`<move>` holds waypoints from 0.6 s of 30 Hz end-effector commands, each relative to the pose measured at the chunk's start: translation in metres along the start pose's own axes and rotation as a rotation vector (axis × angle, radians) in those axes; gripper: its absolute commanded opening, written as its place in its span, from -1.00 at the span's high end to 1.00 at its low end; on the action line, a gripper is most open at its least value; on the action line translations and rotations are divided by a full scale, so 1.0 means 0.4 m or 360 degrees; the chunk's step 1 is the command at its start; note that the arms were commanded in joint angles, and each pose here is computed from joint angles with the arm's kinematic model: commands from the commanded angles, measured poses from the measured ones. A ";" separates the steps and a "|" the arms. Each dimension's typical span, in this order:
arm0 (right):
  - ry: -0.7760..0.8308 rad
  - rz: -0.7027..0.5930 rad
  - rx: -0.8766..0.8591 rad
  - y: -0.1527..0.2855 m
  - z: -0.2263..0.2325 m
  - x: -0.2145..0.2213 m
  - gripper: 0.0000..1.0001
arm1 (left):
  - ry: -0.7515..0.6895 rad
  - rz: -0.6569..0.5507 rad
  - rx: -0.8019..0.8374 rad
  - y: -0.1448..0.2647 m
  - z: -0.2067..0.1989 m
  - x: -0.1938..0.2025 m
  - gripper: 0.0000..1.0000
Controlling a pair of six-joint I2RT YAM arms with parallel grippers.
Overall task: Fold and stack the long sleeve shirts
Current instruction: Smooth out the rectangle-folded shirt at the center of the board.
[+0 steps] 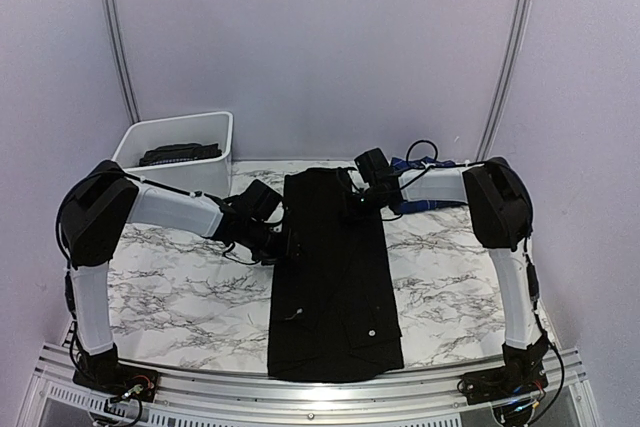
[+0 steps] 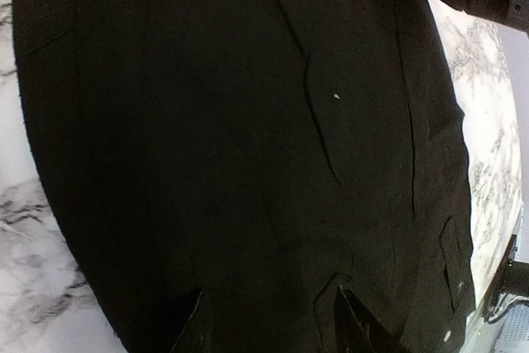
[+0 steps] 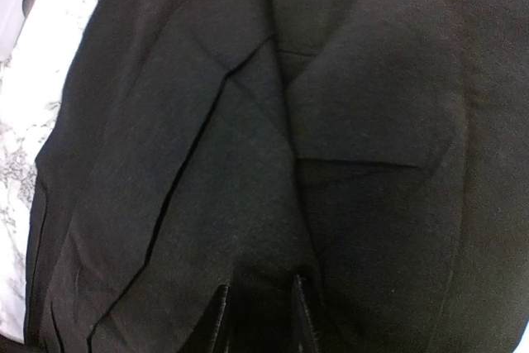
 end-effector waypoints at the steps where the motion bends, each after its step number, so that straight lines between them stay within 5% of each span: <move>1: 0.0008 -0.0106 -0.0049 0.082 0.045 -0.066 0.42 | -0.0006 0.0112 -0.0168 0.014 0.089 0.031 -0.06; 9: 0.0072 -0.0183 -0.0135 0.229 0.095 -0.062 -0.17 | -0.0082 0.0032 0.0035 0.119 -0.023 -0.003 -0.11; 18: -0.0069 -0.0043 -0.0339 0.394 0.167 0.245 -0.23 | 0.0020 0.0142 0.0069 0.214 0.017 0.134 -0.17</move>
Point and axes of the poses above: each gripper's point midway between its finger pads, its own y axis back along the fingers, its own z axis along the line the jaws close on, x = y × z, the point moved 3 cm from there along y, back along the fingers, and after that the axes turned 2 degrees about y, right-handed, at the moved point
